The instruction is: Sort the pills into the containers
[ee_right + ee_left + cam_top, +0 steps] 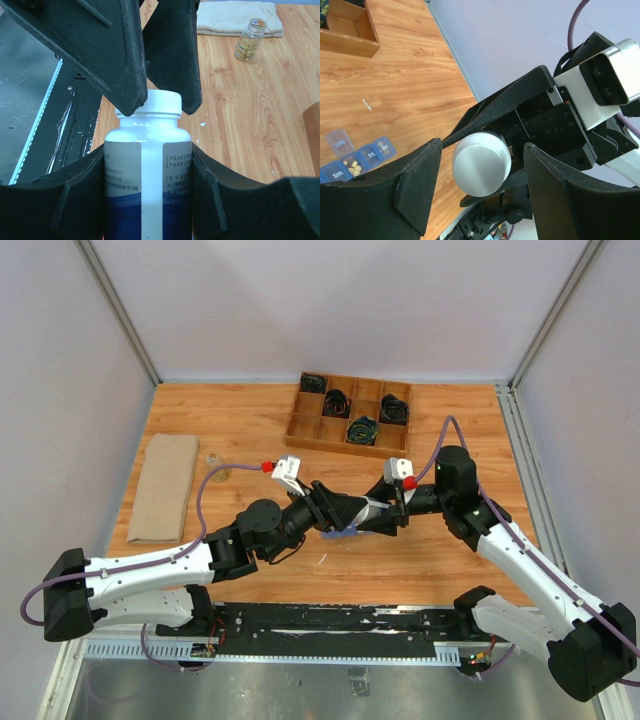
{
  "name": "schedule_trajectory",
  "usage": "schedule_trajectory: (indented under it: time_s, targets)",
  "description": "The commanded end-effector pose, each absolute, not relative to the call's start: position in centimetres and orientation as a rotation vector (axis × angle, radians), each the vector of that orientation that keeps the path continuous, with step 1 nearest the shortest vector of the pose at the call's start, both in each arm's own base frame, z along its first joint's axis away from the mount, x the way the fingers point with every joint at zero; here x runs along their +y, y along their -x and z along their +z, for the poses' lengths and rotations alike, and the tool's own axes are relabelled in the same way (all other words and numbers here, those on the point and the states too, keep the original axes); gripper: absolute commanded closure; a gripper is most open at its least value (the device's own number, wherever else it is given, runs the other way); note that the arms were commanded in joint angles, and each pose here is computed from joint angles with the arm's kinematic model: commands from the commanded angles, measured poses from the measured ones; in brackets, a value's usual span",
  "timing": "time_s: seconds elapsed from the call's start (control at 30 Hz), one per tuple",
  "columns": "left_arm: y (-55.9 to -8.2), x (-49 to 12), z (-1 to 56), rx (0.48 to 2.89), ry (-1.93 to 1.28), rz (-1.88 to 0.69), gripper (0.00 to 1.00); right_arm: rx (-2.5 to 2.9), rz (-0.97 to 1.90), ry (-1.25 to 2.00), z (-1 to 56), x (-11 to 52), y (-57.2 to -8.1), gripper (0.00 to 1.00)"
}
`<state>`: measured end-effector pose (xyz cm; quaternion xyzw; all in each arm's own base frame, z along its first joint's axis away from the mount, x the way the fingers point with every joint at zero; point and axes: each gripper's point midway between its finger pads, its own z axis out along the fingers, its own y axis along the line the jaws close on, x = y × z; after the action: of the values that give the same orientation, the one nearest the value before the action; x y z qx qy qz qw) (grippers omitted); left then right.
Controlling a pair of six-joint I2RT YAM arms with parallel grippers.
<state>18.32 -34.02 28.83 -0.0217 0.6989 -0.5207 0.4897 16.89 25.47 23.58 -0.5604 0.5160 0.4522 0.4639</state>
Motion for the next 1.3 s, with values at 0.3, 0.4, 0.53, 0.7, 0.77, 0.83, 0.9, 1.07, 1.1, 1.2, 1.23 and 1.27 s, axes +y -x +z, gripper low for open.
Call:
schedule_trajectory:
  time_s: [0.3,0.4,0.53,0.7,0.77,0.83,0.9,1.07,1.1,1.2,1.23,1.27]
  targets:
    - [-18.2,-34.1,29.2,1.719,0.068,-1.258,0.38,1.241,1.070,1.366,24.3,25.1,-17.7,0.87]
    - [-18.0,-34.2,29.1,1.723,0.059,-1.265,0.40,1.244,1.070,1.365,24.3,25.1,-17.7,0.87]
    - [-17.6,-34.3,29.1,1.728,0.042,-1.281,0.49,1.245,1.071,1.365,24.3,25.1,-17.7,0.87]
    - [-17.3,-34.5,29.0,1.729,0.016,-1.293,0.59,1.244,1.075,1.365,24.3,25.1,-17.6,0.87]
    - [-17.1,-34.5,28.9,1.722,0.007,-1.304,0.59,1.244,1.075,1.364,24.3,25.1,-17.6,0.87]
    - [-16.9,-34.6,29.0,1.703,-0.003,-1.327,0.60,1.243,1.079,1.362,24.4,25.1,-17.6,0.87]
    - [-16.6,-34.8,29.1,1.684,-0.034,-1.350,0.62,1.240,1.086,1.359,24.5,25.2,-17.6,0.87]
    - [-15.5,-35.3,29.8,1.574,-0.158,-1.394,0.65,1.235,1.133,1.345,24.9,25.4,-17.2,0.87]
    - [-15.4,-35.3,30.0,1.545,-0.187,-1.390,0.66,1.238,1.152,1.335,25.0,25.4,-17.0,0.87]
    - [-15.0,-35.0,30.9,1.419,-0.295,-1.372,0.66,1.236,1.198,1.314,25.5,25.5,-16.7,0.87]
    - [-14.9,-34.7,31.2,1.377,-0.331,-1.372,0.67,1.233,1.206,1.308,25.7,25.4,-16.7,0.87]
    - [-14.4,-34.6,31.4,1.325,-0.394,-1.395,0.68,1.231,1.219,1.303,25.9,25.4,-16.6,0.87]
